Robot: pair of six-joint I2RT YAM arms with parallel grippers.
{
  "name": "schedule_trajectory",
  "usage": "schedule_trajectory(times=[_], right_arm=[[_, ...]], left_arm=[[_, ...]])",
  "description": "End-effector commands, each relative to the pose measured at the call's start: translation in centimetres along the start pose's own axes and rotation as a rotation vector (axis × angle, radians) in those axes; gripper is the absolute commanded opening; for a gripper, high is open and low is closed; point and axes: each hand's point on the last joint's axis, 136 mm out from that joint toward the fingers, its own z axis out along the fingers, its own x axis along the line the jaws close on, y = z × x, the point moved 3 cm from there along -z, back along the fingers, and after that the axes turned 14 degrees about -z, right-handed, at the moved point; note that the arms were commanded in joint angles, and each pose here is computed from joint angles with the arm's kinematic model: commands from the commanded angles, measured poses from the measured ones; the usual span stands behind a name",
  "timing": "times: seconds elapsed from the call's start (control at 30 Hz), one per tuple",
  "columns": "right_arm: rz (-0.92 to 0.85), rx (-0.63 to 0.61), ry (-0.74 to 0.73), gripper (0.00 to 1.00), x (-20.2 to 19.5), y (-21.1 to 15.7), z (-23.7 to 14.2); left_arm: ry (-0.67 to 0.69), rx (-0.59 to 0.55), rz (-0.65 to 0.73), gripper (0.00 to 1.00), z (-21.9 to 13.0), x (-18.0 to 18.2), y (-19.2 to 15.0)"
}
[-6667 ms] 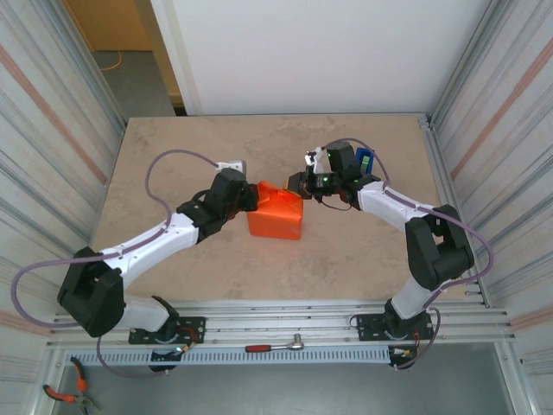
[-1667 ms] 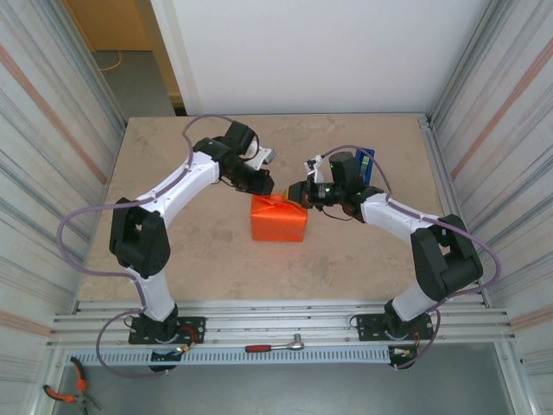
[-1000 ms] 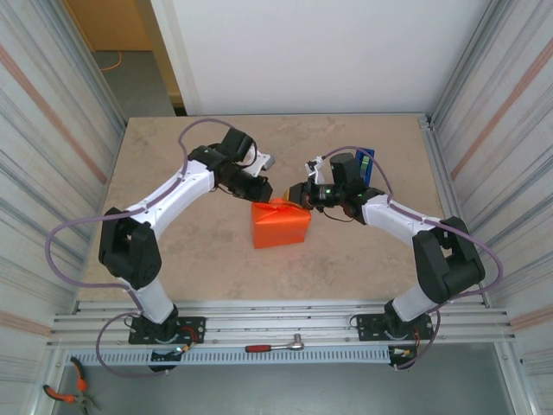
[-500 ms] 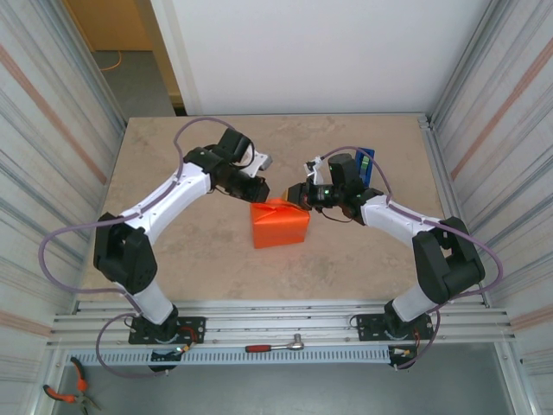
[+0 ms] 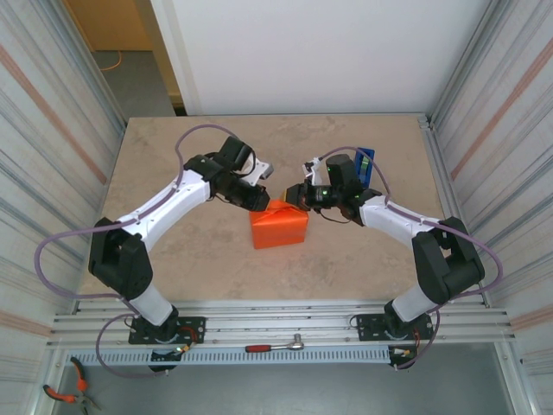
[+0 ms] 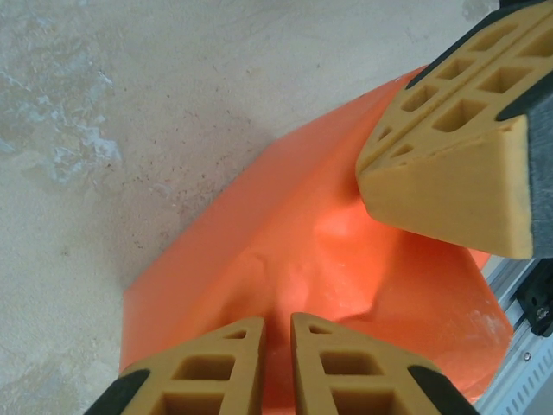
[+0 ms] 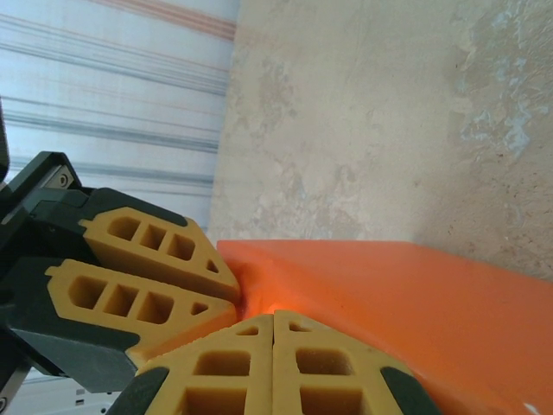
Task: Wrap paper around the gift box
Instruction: Fold the wrapping paper for the gift box.
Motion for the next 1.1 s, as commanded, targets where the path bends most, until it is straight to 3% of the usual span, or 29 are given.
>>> schedule_trajectory(times=[0.0, 0.2, 0.57, 1.07], right_arm=[[0.155, 0.116, -0.161, 0.00, -4.0, -4.0, 0.2], [0.134, 0.108, -0.142, 0.00, -2.6, -2.7, 0.3], [-0.001, 0.036, -0.063, 0.00, 3.9, 3.9, -1.1], [0.030, 0.103, -0.090, 0.00, 3.4, -1.3, 0.2]], left_arm=[[-0.035, -0.010, 0.032, 0.16, -0.8, -0.8, -1.0], [-0.014, -0.005, 0.067, 0.16, -0.2, -0.9, -1.7], [0.074, 0.007, 0.127, 0.16, 0.7, -0.6, -2.8], [0.077, 0.006, 0.128, 0.14, 0.9, -0.4, -3.2]])
